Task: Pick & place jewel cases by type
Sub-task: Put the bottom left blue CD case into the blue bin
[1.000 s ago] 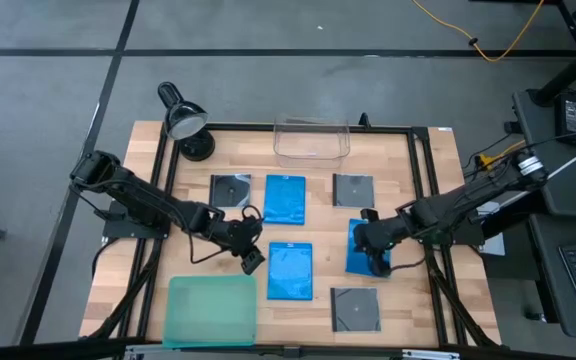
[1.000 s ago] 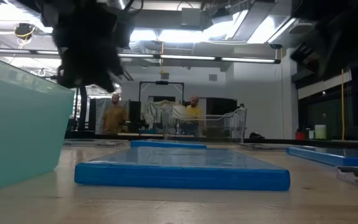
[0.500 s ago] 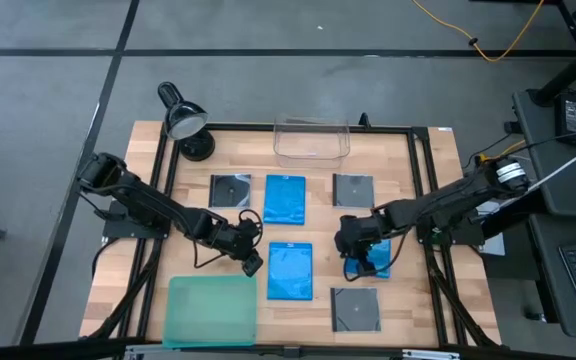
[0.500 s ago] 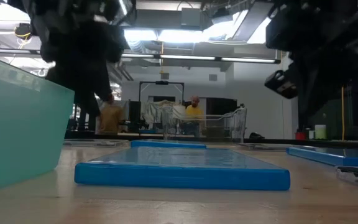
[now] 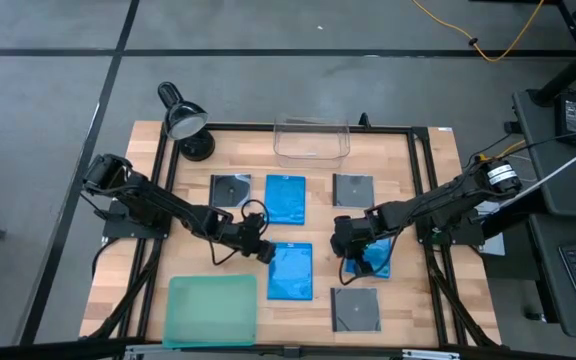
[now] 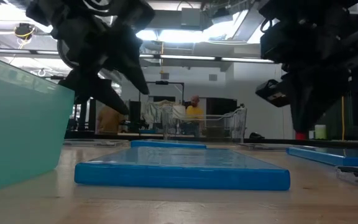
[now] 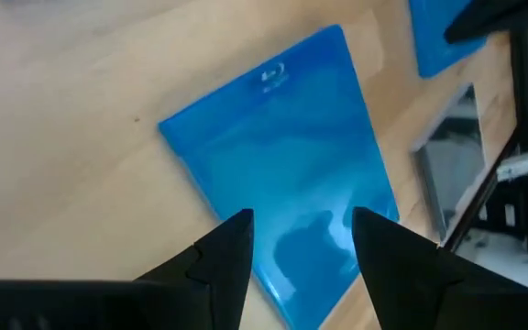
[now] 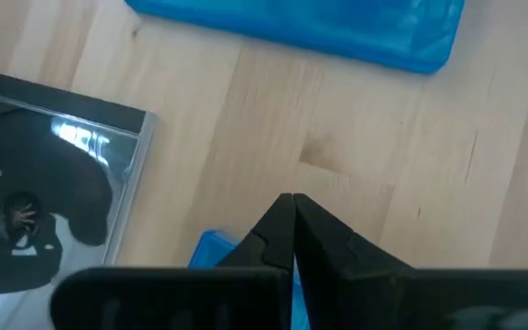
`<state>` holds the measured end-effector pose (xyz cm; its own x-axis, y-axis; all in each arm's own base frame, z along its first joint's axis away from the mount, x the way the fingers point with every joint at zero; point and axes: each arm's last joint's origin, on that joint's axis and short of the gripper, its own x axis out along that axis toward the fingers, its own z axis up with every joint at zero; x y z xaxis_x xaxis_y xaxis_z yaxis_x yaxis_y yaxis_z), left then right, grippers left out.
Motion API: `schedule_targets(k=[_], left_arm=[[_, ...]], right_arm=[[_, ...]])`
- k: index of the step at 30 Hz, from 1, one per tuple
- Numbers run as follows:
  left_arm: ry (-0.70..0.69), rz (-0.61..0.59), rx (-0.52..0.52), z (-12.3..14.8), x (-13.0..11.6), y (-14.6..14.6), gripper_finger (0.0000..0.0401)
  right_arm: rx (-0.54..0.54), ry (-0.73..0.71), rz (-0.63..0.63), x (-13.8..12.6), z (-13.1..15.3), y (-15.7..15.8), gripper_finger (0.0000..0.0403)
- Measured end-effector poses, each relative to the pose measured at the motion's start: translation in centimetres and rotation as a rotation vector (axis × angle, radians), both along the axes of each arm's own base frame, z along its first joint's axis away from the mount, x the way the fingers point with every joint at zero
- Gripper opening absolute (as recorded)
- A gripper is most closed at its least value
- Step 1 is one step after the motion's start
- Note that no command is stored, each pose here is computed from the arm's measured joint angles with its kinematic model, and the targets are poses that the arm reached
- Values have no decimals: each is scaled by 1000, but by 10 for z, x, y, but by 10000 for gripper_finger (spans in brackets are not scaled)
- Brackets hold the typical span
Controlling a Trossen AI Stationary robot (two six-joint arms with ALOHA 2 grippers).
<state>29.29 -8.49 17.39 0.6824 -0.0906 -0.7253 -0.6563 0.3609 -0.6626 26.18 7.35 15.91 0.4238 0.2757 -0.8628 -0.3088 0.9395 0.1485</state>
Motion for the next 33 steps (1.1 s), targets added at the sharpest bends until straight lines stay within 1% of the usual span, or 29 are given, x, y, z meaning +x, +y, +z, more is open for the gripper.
schedule_targets(k=[3,8,15,19,22,27,30,33], left_arm=[[-15,28,14,1,1,1,178],[-31,56,68,1,2,3,178],[-44,95,133,1,2,5,178],[-47,104,154,1,1,4,178],[-43,83,167,0,0,0,178],[-23,67,150,-11,2,-9,177],[-16,47,154,-17,3,-14,169],[-1,32,146,-23,4,-17,153]], right_arm=[[-14,5,24,-1,-1,0,12],[-15,6,26,-1,-1,0,12],[8,-1,28,0,0,0,12],[30,-8,-10,2,1,-4,12],[49,-31,-38,6,2,-8,12],[96,-27,-112,13,-3,-11,12],[120,-25,-140,15,-6,-7,12],[143,-23,-166,18,-9,-5,12]])
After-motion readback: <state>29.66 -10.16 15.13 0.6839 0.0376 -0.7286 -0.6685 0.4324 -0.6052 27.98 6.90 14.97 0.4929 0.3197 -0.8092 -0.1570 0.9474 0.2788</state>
